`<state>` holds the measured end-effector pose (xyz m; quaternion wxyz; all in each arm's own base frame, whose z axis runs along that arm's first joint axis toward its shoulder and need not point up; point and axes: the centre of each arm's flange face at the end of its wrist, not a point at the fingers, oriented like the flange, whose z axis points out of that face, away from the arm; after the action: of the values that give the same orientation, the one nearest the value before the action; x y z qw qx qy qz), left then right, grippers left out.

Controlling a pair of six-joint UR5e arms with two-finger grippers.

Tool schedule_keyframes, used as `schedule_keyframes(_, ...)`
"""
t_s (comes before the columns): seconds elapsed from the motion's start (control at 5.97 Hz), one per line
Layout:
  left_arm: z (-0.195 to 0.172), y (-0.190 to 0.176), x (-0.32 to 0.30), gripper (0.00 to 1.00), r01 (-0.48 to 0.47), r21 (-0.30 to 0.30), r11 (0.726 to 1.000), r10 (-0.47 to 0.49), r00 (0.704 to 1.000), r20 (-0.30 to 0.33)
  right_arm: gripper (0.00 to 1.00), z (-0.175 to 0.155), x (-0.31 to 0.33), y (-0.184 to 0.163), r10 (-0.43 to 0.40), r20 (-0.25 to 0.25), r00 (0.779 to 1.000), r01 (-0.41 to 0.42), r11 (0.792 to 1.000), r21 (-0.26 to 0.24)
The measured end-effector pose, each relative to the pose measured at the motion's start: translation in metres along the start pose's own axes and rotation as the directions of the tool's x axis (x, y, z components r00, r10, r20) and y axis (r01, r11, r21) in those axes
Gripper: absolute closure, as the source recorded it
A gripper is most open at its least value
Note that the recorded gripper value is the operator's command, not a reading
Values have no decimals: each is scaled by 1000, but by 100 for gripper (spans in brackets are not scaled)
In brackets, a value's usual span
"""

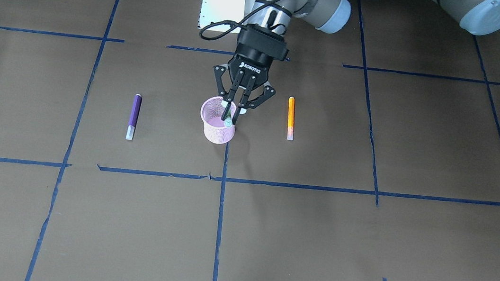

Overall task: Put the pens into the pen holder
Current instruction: 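Lift the green marker and carry it over the pink cup, then lower the green marker into the cup and open the left gripper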

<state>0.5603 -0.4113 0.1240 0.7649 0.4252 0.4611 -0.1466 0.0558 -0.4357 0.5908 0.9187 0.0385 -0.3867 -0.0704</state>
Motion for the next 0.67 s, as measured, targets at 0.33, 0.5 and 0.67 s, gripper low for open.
schedule_keyframes(0.33,1,40,12,87,-21,-7,1000,21,1000,19,0,0,0,0,0,0,1000,0,1000,0)
schedule_keyframes(0.5,1,54,14,54,-28,-13,1000,28,999,23,0,0,0,0,-1,-1,1000,1,1000,0)
schedule_keyframes(0.67,0,58,16,11,-30,-11,999,31,999,24,0,0,0,0,-1,0,1000,1,1000,0)
